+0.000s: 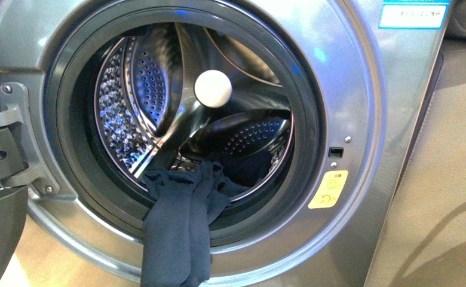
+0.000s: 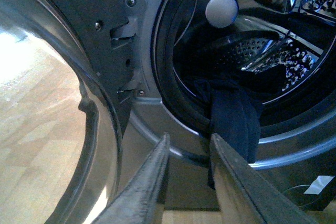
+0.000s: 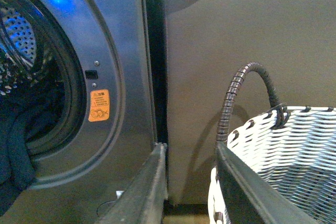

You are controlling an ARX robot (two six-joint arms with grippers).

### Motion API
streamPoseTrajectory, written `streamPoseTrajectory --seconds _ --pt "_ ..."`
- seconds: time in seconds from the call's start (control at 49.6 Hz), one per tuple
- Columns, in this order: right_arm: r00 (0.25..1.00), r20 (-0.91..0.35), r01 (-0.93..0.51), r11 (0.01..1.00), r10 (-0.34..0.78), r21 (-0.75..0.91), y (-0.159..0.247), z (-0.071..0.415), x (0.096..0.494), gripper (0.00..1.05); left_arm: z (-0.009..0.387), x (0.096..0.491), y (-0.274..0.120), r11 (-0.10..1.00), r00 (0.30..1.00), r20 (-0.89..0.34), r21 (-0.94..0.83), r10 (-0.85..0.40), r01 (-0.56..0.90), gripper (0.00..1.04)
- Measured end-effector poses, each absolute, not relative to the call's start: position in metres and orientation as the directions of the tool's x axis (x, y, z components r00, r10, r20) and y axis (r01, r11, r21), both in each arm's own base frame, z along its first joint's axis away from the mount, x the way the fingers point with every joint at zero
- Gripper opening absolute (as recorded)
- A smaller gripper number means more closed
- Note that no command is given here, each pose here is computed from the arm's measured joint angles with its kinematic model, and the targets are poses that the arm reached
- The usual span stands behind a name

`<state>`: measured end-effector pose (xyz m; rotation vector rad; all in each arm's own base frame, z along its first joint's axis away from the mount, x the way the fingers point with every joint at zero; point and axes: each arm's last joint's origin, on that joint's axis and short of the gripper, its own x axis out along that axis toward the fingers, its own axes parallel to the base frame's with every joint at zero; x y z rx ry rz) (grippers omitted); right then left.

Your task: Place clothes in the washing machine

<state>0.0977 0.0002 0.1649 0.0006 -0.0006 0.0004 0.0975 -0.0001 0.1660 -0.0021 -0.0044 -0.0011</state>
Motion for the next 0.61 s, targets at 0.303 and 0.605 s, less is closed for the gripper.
streamPoseTrajectory --seconds 0.303,0.605 --pt "1.0 0.001 0.0 1.0 0.0 0.001 0.0002 0.1649 0.0977 0.88 0.166 0.0975 -0.0001 1.0 1.0 0.004 -0.002 -0.001 0.001 0.84" --pt "1.0 0.001 0.0 1.0 0.0 0.001 0.0002 0.1649 0.0977 0.97 0.166 0.0975 -0.0001 1.0 1.0 0.004 -0.002 -0.002 0.002 0.98"
